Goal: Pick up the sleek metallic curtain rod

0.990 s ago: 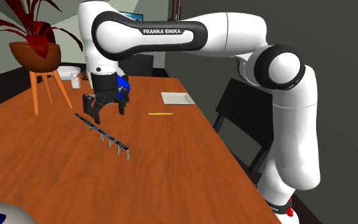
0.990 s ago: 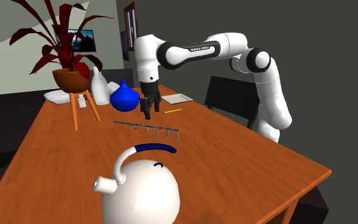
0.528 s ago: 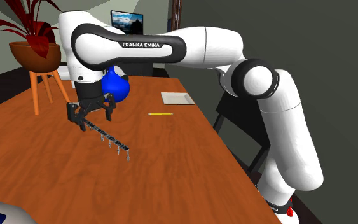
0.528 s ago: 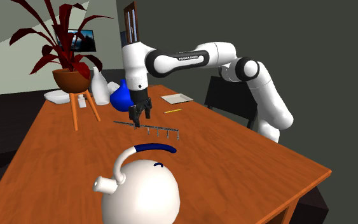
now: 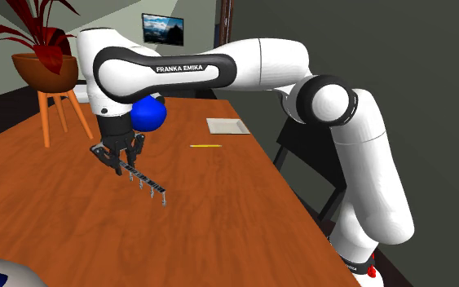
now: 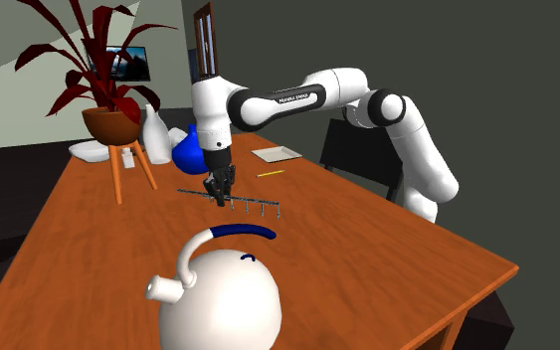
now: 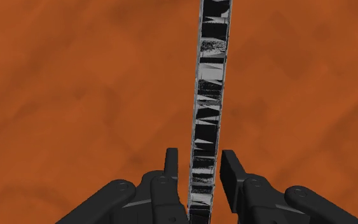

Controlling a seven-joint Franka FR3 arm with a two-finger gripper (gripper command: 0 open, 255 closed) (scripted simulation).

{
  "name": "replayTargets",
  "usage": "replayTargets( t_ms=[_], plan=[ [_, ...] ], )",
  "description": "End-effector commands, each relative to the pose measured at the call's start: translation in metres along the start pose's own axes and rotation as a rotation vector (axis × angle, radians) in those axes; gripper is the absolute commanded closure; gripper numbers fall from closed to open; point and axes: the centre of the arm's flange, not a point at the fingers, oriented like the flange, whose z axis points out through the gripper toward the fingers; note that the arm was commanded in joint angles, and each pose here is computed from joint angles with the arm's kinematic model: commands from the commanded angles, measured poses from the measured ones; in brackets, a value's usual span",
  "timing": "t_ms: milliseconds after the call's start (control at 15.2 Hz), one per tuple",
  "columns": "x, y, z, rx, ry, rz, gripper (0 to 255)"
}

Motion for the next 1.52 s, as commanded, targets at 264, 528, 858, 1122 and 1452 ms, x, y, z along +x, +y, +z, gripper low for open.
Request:
replayTargets(
  t_ms=[264, 528, 858, 1122, 1452],
  plan=[
    [0.0, 0.0, 0.0, 0.0, 0.0, 0.0, 255],
    [0.0, 0.0, -0.005, 0.0, 0.0, 0.0, 255],
    [-0.002, 0.001, -0.031, 0.0, 0.0, 0.0, 255],
    [-0.003, 0.001, -0.053, 0.0, 0.0, 0.0, 255],
    [-0.004, 0.002, -0.079, 0.0, 0.0, 0.0, 255]
  ],
)
